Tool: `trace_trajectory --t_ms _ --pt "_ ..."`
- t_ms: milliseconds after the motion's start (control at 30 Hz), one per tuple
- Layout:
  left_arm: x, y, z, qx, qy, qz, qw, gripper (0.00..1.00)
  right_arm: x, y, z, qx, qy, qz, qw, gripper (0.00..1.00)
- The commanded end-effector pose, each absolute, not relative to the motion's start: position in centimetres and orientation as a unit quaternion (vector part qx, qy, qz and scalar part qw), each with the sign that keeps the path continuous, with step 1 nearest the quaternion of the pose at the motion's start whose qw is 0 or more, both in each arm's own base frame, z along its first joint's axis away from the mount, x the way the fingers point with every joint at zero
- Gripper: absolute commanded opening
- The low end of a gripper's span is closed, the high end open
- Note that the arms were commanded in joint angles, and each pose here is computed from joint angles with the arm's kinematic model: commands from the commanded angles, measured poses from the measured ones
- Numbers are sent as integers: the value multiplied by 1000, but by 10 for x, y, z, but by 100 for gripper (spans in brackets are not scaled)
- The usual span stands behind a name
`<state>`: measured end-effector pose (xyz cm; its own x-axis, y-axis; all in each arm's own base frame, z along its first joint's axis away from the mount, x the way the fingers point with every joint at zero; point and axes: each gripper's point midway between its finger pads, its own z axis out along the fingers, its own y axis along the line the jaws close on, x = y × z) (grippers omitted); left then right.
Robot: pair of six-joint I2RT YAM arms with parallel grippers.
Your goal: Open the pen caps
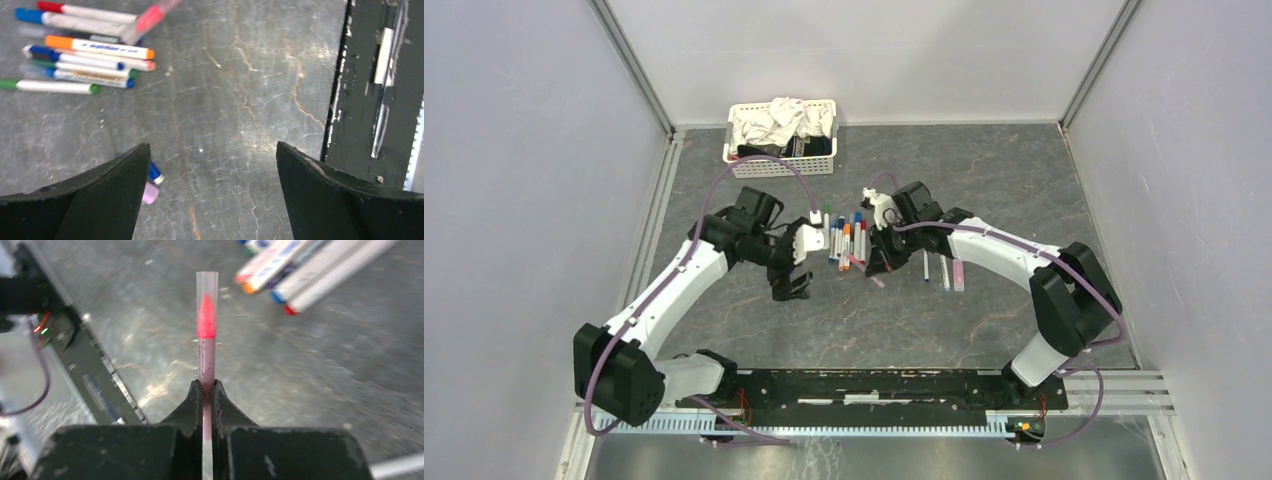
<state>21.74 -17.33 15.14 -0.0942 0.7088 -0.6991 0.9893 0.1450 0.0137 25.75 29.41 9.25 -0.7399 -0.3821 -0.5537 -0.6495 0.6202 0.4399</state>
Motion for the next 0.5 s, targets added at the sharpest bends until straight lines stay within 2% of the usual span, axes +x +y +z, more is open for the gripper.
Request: trace_trajectory --t_ms 0,300,467 --pt "203 -190 151 662 638 -243 309 100 205 325 125 -375 801 440 157 0" --pt "190 -202 145 686 607 -259 307 100 173 351 135 -410 749 508 115 0" --pt "179 -206 145 697 589 -281 296 92 169 363 145 -422 728 530 106 0"
